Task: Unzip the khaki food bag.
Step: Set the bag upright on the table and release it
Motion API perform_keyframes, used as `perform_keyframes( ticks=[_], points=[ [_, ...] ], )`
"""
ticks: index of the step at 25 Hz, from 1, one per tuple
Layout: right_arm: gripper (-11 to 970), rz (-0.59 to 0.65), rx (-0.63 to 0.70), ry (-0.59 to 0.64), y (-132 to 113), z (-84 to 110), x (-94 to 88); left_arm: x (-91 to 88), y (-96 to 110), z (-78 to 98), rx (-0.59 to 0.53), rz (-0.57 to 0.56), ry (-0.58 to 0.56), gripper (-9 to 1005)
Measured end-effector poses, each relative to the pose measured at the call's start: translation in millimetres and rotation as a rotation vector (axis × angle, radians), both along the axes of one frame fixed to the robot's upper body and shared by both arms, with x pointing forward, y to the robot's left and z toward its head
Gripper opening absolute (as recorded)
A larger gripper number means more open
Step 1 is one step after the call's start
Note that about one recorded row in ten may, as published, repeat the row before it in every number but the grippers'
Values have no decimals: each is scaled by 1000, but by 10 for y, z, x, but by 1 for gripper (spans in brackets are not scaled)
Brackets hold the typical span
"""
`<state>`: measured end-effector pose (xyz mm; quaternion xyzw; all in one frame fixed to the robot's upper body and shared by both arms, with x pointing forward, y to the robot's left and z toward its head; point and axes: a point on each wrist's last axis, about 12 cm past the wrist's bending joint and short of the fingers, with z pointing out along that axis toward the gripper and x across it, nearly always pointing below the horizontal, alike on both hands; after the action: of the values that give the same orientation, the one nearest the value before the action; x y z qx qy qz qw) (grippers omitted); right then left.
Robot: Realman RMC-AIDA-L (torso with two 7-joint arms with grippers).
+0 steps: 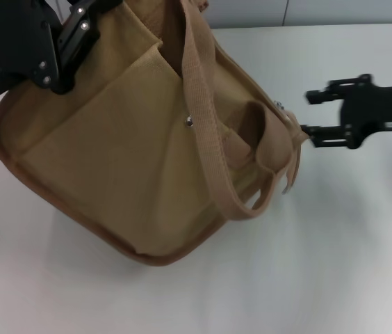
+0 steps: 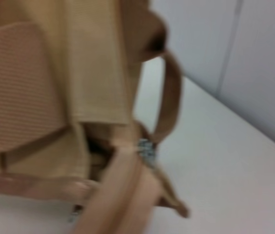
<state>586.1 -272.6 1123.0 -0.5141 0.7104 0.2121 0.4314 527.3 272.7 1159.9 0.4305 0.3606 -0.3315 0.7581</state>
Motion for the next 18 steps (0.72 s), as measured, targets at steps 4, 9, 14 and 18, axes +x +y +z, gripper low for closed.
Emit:
perform_keyframes(
  ticks=[4,9,14,18],
  points=[
    [639,48,-67,-30,288,-35,138,3,-7,9,-1,-5,-4,108],
    [638,71,-125,-98,620,-49,302,8,-12,14,-1,-7,-6,109],
    [637,153,-144,-154,834,-47,273,13,-8,10,-1,-1,-3,110],
    [523,212,-178,-164,895,-74,233,16,-11,8,-1,2,-1,111]
  ],
)
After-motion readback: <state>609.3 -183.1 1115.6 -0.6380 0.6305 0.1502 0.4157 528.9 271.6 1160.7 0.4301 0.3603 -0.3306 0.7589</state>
